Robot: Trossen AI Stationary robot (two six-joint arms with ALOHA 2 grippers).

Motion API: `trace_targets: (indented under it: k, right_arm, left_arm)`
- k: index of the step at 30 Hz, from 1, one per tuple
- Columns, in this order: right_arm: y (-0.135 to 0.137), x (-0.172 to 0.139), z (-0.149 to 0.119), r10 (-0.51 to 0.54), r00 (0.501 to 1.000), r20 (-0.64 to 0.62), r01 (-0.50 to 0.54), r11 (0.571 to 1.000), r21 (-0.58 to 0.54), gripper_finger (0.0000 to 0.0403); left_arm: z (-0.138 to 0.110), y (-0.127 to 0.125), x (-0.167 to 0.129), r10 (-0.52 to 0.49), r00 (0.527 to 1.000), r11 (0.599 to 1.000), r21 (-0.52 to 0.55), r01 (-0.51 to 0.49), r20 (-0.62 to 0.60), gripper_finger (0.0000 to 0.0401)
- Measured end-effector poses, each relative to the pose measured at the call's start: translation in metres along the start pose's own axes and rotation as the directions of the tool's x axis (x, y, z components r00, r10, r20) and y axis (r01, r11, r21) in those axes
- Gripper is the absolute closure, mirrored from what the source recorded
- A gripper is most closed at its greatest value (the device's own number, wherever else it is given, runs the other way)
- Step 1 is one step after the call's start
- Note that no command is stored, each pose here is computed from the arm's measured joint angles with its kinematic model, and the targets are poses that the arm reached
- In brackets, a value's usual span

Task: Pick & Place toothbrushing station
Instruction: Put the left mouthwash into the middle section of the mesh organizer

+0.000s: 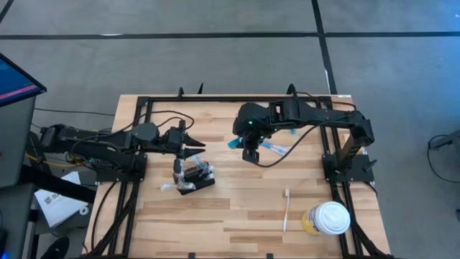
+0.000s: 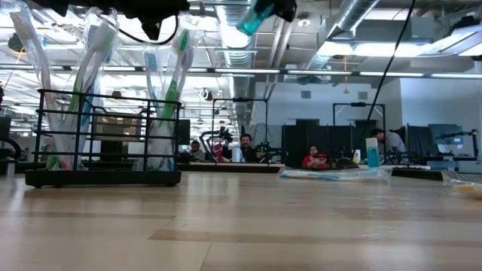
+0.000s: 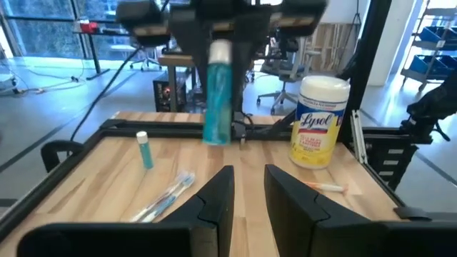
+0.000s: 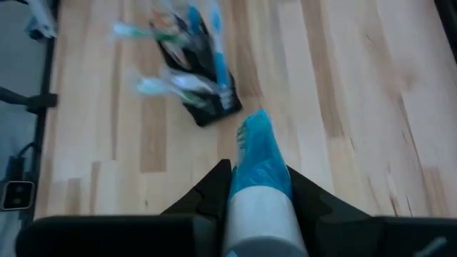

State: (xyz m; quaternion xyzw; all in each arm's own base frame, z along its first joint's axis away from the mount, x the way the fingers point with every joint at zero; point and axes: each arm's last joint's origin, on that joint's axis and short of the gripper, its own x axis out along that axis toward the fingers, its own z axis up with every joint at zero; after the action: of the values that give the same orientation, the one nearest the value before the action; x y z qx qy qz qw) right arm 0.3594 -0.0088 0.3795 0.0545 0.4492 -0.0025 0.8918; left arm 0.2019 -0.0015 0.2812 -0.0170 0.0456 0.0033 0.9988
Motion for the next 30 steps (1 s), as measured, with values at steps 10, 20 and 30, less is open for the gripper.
trace_targets:
  k: [10,20,30]
  right_arm:
    - [0.015,0.001,0.002,0.060,0.998,0.031,-0.059,0.997,-0.042,0.0328]
    - [0.018,0.001,0.005,0.076,0.995,0.057,-0.072,0.995,-0.066,0.0329]
    - [0.020,0.001,0.003,0.084,0.996,0.041,-0.081,0.994,-0.069,0.0329]
  left_arm:
    - [-0.004,0.014,0.018,-0.030,0.999,0.997,-0.074,0.032,0.036,0.0329]
    - [-0.011,0.020,0.039,-0.079,0.995,0.990,-0.111,0.085,0.064,0.0329]
    - [-0.004,0.021,0.071,-0.148,0.988,0.982,-0.114,0.151,0.033,0.0289]
